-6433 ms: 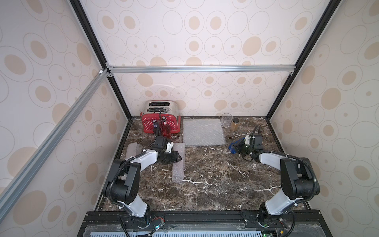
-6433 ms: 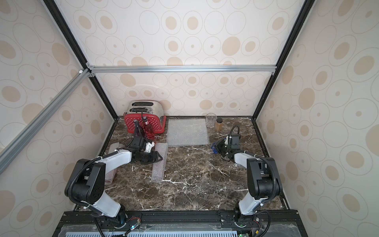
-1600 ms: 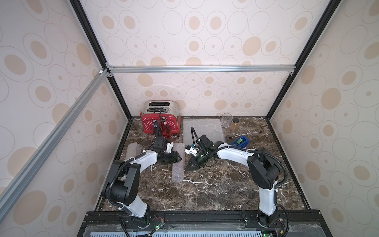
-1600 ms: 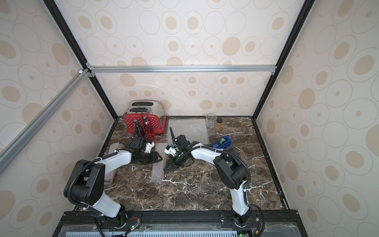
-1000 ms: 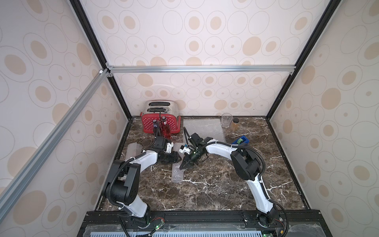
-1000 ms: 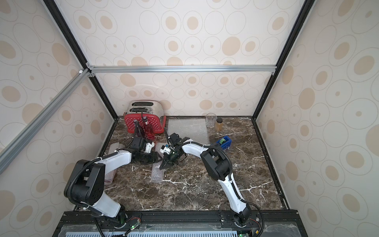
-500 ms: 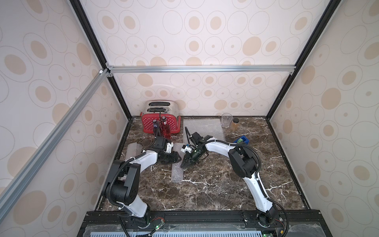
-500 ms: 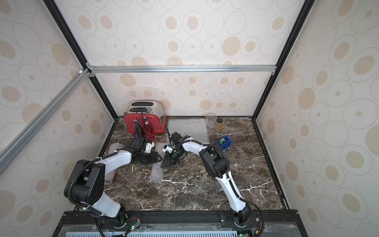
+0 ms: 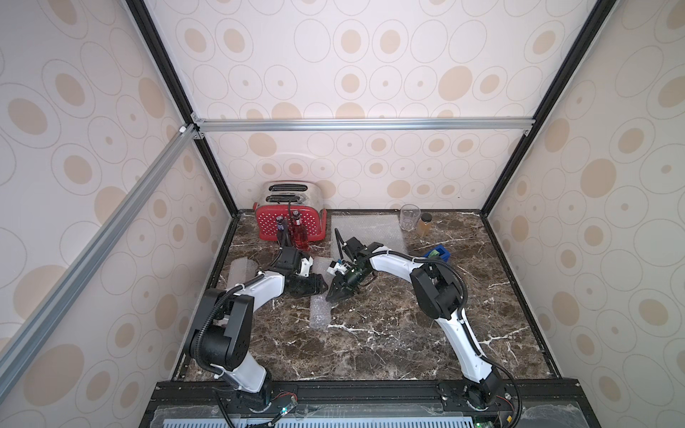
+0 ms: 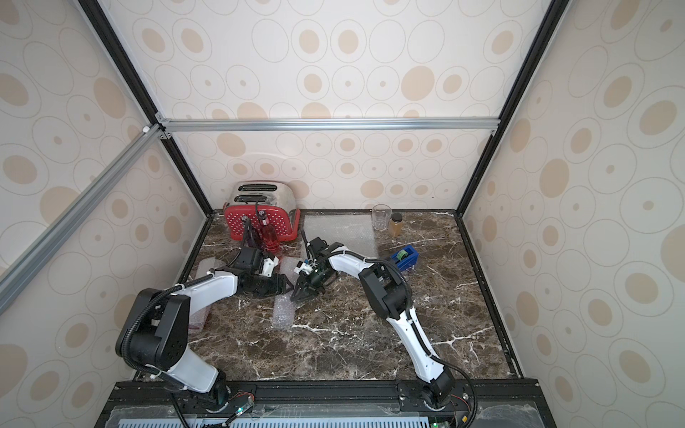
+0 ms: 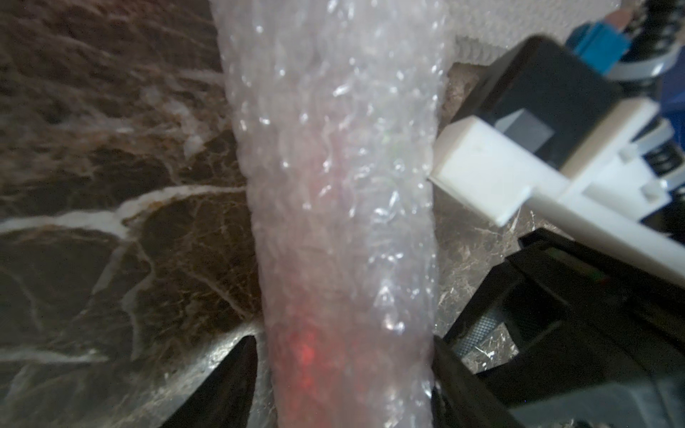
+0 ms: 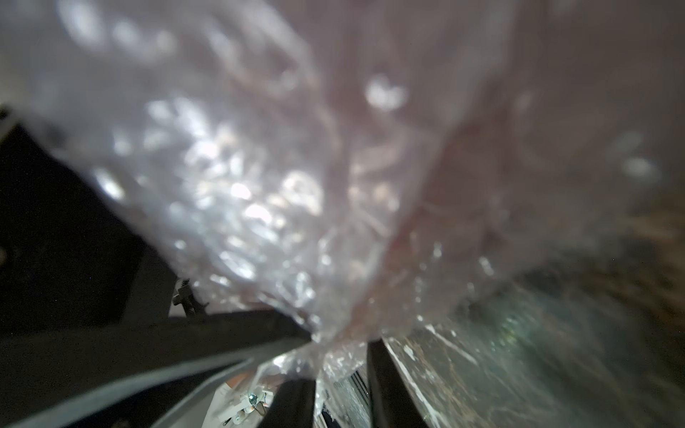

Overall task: Wrap wine bottles in bubble wrap
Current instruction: Stick the tape on the bubble wrap.

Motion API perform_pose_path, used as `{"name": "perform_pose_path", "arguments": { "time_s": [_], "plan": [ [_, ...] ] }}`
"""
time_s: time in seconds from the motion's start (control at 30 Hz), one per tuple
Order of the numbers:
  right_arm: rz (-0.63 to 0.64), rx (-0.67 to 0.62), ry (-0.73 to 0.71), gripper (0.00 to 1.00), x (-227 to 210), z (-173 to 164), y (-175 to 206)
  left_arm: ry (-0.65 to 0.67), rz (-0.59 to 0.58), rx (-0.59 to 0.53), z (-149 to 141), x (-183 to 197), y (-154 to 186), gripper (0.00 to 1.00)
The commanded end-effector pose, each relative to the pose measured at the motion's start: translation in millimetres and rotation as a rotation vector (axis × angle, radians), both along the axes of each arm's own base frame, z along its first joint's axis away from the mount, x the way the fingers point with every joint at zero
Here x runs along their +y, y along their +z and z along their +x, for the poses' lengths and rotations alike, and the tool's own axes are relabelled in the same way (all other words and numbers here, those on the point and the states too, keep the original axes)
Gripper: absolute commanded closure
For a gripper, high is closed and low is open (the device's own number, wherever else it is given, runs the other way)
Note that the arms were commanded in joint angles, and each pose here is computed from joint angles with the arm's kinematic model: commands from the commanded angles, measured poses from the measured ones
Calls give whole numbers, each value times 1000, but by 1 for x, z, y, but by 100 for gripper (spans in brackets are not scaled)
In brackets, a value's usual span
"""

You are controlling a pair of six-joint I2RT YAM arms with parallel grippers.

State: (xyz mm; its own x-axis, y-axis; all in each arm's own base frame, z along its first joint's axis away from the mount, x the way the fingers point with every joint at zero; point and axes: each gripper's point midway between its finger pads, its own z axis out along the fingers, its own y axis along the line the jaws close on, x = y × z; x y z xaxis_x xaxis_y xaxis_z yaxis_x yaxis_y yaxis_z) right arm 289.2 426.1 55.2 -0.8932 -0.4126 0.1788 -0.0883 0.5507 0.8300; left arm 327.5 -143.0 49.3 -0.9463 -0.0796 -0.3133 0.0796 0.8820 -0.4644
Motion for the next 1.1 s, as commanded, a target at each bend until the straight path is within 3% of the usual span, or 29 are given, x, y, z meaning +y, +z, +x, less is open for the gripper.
{"name": "perform_pose_path", "arguments": {
  "time_s": [0.0,0.23,0.77,1.07],
  "plan": [
    [-30,-32,-13,74,-4,12,-18,-29,-4,-20,-3,-3,16,21],
    [-31,-33,-7,75,-4,11,-19,-60,-75,-36,-1,-15,31,11],
    [-24,-37,-3,77,-2,13,-17,-170,-58,-42,-18,-23,29,6],
    [-23,-36,-1,77,-2,13,-17,-139,44,-36,-20,-6,17,28]
  ]
}}
